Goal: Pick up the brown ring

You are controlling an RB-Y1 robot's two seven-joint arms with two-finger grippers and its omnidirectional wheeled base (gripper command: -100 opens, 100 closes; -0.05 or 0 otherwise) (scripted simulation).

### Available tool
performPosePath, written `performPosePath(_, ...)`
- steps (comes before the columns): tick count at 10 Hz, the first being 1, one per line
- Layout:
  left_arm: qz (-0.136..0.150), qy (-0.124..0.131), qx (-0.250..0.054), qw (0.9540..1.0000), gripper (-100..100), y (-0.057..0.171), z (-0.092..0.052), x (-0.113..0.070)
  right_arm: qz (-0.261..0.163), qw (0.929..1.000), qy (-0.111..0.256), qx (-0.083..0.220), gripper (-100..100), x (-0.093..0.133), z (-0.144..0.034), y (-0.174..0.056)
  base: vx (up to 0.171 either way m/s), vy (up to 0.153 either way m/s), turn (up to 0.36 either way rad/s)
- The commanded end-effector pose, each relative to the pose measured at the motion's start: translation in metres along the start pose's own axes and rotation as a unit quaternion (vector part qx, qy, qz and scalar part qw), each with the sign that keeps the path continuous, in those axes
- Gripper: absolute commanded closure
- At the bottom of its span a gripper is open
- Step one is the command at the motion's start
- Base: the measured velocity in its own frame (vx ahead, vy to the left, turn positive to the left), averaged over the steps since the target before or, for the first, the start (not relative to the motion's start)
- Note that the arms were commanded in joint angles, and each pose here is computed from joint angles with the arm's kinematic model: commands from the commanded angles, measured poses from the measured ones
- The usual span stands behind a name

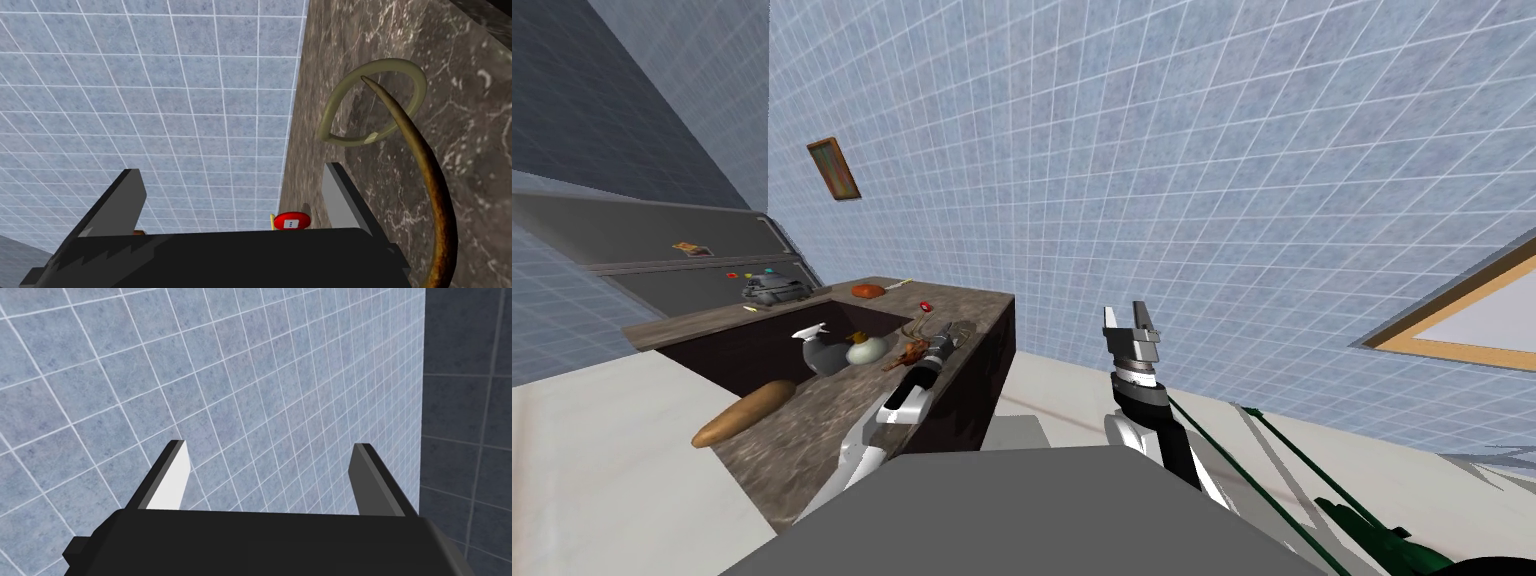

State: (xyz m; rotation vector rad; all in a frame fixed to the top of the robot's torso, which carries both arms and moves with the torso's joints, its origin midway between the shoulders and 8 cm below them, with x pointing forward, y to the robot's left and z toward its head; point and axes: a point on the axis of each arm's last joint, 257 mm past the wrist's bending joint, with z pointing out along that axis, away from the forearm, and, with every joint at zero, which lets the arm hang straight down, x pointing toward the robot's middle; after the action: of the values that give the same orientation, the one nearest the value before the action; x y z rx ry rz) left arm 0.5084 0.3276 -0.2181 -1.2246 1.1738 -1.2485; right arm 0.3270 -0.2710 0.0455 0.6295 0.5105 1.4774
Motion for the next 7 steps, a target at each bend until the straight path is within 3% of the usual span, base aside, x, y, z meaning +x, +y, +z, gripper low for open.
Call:
performPosePath(1,0.007,-0.003,-0.028,0.9996,-100,0.020,0.001,-0.002,0.000,1.0000,0.000,0.000,0,0.000,0.000,0.000,0.099,0.061,-0.072)
performPosePath(4,0.013,-0.005,-0.063,0.9979,-100,0.045,0.000,-0.003,0.000,1.0000,0.000,0.000,0,0.000,0.000,0.000,0.085,0.047,-0.048)
performPosePath(5,0.012,-0.005,-0.055,0.9984,-100,0.039,0.001,-0.004,0.000,1.0000,0.000,0.000,0,0.000,0.000,0.000,0.037,0.010,-0.008)
performPosePath(6,0.012,-0.005,-0.057,0.9983,0,0.040,0.001,-0.004,0.000,1.0000,0.000,0.000,0,0.000,0.000,0.000,0.007,0.003,0.001)
performPosePath(7,0.012,-0.005,-0.057,0.9983,-100,0.040,0.001,-0.004,0.000,1.0000,0.000,0.000,0,0.000,0.000,0.000,0.000,0.000,0.000)
